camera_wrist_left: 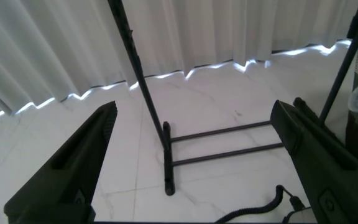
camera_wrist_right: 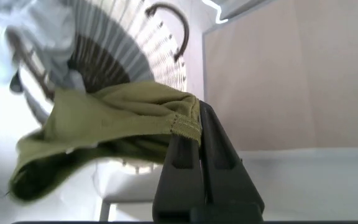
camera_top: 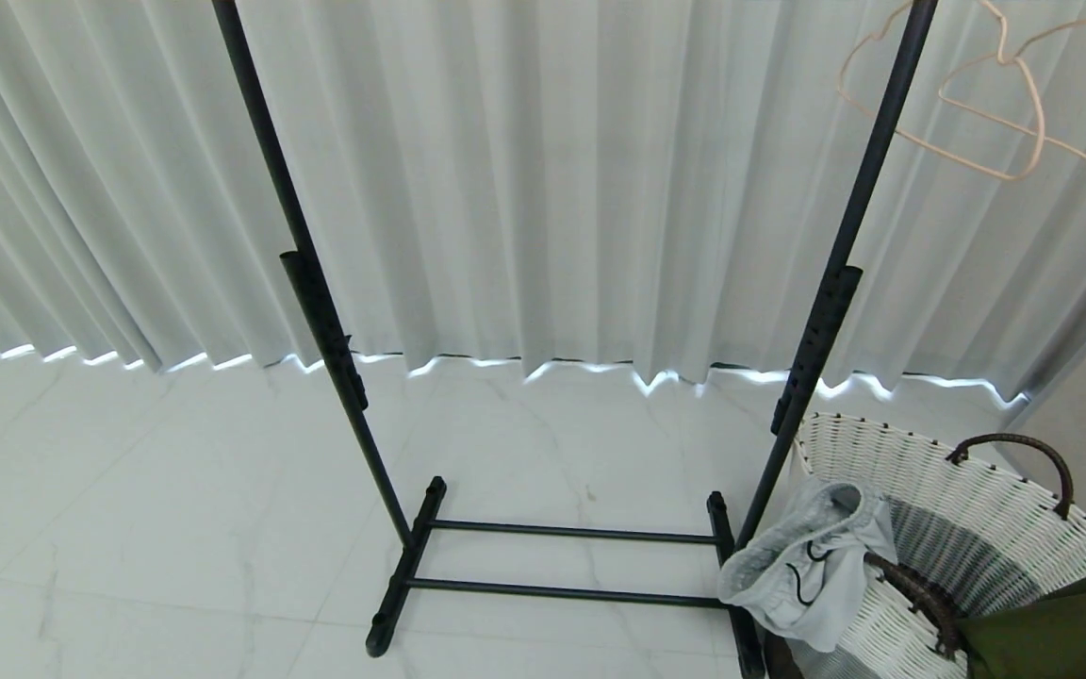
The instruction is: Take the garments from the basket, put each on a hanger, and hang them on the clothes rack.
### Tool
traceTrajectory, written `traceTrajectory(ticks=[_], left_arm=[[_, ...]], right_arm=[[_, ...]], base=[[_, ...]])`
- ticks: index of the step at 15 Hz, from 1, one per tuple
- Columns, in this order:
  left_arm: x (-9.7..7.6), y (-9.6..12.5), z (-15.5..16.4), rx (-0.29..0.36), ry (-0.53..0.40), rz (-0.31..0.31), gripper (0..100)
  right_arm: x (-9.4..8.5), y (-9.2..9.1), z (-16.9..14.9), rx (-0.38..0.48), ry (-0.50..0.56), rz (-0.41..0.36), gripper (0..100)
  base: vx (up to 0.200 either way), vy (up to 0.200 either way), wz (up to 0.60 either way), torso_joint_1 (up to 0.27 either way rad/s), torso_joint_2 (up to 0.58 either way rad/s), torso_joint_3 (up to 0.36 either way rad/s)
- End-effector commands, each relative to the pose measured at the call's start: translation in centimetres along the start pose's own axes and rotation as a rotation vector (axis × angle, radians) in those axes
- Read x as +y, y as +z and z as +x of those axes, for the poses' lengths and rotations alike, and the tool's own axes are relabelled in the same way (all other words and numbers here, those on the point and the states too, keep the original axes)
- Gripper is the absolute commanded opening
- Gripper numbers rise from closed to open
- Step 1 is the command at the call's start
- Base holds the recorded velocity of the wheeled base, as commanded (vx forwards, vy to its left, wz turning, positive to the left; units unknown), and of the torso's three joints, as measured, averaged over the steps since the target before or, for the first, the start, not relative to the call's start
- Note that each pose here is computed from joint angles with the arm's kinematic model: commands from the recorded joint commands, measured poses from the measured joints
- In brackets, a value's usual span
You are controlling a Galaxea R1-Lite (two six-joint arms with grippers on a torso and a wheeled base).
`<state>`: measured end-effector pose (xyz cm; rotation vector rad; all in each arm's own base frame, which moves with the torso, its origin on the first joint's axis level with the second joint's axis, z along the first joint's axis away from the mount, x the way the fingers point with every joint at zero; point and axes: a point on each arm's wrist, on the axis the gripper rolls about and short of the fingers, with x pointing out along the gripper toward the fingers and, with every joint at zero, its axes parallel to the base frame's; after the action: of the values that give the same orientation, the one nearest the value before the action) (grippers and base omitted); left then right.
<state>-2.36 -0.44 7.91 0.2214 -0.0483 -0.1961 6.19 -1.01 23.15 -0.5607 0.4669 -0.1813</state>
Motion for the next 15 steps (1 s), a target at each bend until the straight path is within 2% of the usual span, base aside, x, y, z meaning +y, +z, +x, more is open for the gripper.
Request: traceTrajectory(ticks=[1,6,10,13,14,15], left_arm=[[0.0,0.0,0.0,-0.001,-0.001,0.0,100],[0.0,0.0,0.0,0.0,-0.001,0.0,100],[0.0,0.0,0.0,0.0,-0.001,0.004,100],[0.0,0.0,0.0,0.0,-0.003,0.003,100],[0.0,0.0,0.0,-0.001,-0.001,0.031,100],[0.0,0.0,0.0,-0.002,-0.005,0.031,100]], right_arm=[[0.0,-0.1,-0.2,-0.006,-0.002,0.0,0],[0.2,0.2,-0.3,-0.041,0.04,-0.023,0],[0.2,0.1,-0.5,-0.049,0.036,-0.026,0],[-0.2,0.7,-1.0,-0.085,0.025,-0.056,0],[-0.2,0.9,-0.9,-0.092,0.036,-0.061,0],[-0.1,1.2,-0.7,-0.099,0.054,-0.069,0]], base=[[-0.2,0.0,0.0,-0.002,0.0,-0.002],[-0.2,0.0,0.0,0.004,0.0,0.003],[0.0,0.0,0.0,0.0,0.0,0.0],[0.0,0.0,0.0,0.0,0.0,0.0],[0.0,0.0,0.0,0.0,0.0,0.0],[0.0,0.0,0.0,0.0,0.0,0.0]])
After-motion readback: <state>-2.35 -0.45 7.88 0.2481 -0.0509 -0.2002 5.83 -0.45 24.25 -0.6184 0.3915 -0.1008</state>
